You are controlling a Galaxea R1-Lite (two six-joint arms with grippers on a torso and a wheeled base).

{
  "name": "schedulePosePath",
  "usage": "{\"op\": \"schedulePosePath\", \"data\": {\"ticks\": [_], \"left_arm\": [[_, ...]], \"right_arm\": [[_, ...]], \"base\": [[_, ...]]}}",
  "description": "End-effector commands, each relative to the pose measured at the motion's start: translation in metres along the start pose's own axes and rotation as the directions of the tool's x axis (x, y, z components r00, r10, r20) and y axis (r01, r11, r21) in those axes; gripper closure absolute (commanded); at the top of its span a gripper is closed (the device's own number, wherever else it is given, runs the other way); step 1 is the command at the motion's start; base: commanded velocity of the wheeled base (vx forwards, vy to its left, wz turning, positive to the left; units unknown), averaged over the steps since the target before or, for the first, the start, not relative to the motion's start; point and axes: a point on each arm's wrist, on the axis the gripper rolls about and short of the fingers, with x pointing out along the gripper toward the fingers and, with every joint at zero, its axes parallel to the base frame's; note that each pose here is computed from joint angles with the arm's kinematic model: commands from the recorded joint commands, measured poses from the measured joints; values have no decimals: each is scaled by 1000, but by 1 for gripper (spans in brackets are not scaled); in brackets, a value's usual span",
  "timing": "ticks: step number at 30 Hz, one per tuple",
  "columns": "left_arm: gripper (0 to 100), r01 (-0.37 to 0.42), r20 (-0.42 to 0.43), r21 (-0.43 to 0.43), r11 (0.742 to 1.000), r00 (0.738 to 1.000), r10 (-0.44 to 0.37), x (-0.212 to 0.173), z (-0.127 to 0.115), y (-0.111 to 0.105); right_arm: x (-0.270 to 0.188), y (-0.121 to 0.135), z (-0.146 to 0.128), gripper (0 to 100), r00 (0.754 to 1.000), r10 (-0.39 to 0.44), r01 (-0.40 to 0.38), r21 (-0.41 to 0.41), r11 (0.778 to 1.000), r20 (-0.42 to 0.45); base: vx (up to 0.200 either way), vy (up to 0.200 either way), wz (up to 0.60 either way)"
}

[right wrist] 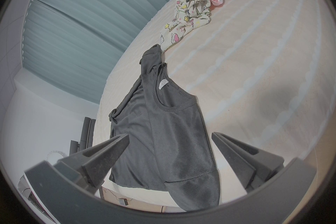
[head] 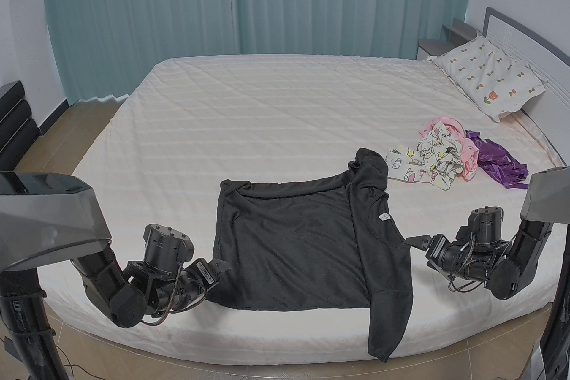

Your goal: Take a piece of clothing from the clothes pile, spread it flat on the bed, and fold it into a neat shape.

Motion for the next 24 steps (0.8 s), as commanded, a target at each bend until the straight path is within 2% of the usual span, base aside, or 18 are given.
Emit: {"op": "schedulePosePath", "data": {"ticks": [1,11,14,15,16,24], "left_arm": [[0,-67,-21,59,996,997,69,20,-14,9],[0,-108,19,87,990,994,106,39,-21,6],[0,-121,7,140,983,993,121,40,-25,9],[100,-127,5,168,978,992,128,40,-26,11],[100,-133,4,190,973,991,135,41,-27,12],[100,-183,41,192,964,983,178,41,-28,17]], "right_arm": [[6,-6,-8,0,1000,-14,14,-2,1000,-22],[6,-4,-5,0,1000,-2,2,-2,1000,-10],[7,-4,-5,0,1000,-3,3,-2,1000,-11],[7,-4,-6,0,1000,-2,2,-3,1000,-13],[7,-4,-6,0,1000,-5,5,-2,1000,-14],[11,-11,-16,0,998,-42,41,-22,999,-55]], "base": [[0,0,0],[0,0,0],[0,0,0],[0,0,0],[0,0,0],[0,0,0]]}}
